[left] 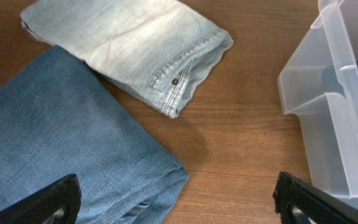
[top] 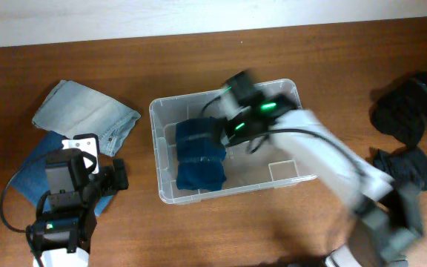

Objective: Pack container
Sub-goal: 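Carry the teal bundle into the bin's left side and release, then return the right gripper and grasp a black rolled bundle, then place the black bundle in the bin beside the teal bundle, then grasp the second black rolled bundle with the right gripper, then lower the black bundle onto the first black bundle in the bin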

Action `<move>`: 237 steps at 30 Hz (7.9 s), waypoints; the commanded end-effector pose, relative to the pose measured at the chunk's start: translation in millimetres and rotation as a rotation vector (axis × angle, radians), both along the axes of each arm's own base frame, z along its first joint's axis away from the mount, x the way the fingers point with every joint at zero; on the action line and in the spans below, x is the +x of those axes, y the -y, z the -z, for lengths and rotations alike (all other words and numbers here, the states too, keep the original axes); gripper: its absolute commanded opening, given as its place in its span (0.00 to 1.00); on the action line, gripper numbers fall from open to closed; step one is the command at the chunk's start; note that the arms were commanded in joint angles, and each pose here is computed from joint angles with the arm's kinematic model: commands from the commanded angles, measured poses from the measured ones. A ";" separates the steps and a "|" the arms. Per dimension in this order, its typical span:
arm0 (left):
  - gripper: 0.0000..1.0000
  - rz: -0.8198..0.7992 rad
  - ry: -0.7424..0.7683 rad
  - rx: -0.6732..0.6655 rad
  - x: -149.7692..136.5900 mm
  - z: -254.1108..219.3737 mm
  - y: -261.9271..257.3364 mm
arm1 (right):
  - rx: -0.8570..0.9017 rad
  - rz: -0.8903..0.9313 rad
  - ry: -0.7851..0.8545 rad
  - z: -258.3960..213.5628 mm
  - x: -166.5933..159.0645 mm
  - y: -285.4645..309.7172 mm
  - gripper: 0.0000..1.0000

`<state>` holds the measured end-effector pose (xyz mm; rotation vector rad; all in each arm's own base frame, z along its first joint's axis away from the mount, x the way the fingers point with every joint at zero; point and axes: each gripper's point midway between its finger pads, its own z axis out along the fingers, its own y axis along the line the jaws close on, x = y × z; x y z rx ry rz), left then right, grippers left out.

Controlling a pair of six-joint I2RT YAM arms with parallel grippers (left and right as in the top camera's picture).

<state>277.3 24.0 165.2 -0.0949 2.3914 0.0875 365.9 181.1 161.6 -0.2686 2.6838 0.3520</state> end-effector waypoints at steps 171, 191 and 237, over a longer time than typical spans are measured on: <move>0.99 -0.006 -0.027 -0.020 0.3 2.7 0.8 | 0.718 0.657 0.295 19.2 58.7 419.9 0.04; 0.99 -0.006 -0.027 -0.020 0.2 2.8 0.8 | 0.330 0.004 0.164 -117.5 -36.9 112.5 0.04; 0.99 -0.007 -0.028 -0.020 0.0 2.9 0.8 | -0.228 -0.139 -0.360 95.5 -76.1 83.8 0.27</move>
